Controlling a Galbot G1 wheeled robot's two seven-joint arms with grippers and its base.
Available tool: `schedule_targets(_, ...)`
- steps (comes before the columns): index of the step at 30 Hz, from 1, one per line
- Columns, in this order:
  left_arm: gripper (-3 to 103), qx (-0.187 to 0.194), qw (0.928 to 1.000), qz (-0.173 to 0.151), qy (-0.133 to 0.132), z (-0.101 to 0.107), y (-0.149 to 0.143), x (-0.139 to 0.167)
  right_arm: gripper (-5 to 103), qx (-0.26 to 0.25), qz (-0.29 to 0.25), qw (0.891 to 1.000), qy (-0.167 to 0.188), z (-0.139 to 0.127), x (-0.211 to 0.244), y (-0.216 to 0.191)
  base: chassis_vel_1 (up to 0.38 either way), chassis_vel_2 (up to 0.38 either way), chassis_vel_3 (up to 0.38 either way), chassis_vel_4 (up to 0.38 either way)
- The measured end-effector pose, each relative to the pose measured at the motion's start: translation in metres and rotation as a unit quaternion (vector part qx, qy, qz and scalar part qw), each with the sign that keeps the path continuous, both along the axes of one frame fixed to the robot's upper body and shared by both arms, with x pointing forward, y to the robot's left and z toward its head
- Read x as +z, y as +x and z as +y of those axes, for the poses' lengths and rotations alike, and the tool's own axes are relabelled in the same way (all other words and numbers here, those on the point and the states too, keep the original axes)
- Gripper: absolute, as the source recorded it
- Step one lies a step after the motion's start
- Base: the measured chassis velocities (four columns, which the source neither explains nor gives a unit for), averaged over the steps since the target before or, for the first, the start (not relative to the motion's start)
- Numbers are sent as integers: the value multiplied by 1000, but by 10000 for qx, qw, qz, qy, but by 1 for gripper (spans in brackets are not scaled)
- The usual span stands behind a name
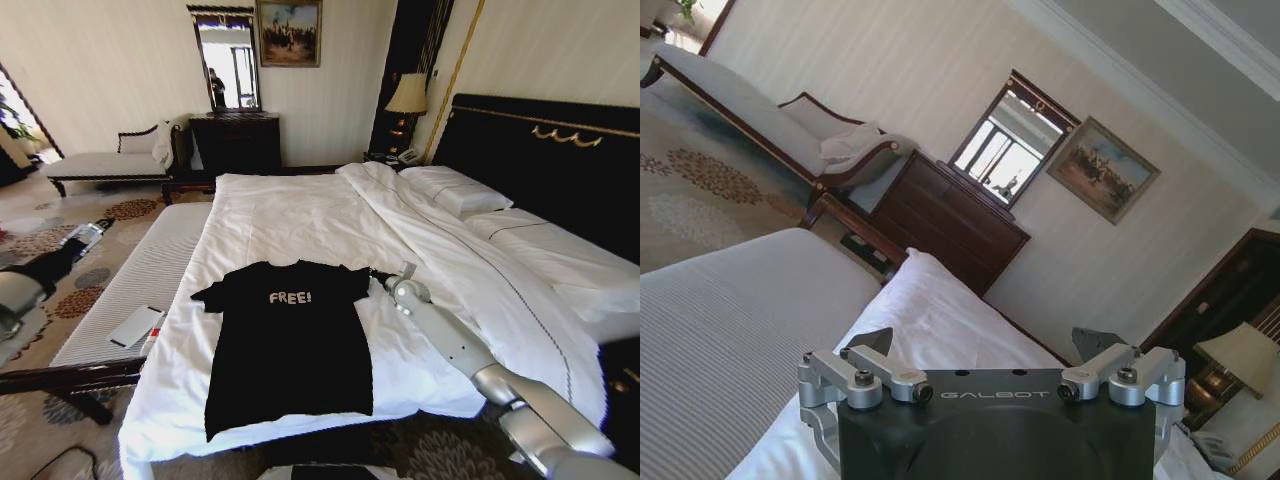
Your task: Fold the clothes on the bed.
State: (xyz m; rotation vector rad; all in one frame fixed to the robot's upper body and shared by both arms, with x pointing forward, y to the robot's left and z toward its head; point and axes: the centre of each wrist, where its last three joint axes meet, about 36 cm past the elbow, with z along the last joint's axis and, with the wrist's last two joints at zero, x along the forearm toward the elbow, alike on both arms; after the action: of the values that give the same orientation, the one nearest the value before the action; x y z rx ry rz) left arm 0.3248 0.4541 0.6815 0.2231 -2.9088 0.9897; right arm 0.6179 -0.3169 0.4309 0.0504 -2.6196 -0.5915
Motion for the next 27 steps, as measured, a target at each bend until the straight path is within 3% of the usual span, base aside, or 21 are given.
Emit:
schedule_targets(17, 100, 5, 10000, -27, -73, 4, 4, -1, 0, -162, -122, 9998, 68, 4, 28, 14, 0, 0, 0, 0)
schedule_targets(27, 100, -7, 9999, -44, -112, 4, 5, -1, 0, -64, -14, 9998, -198, 8, 21, 7, 0, 0, 0, 0)
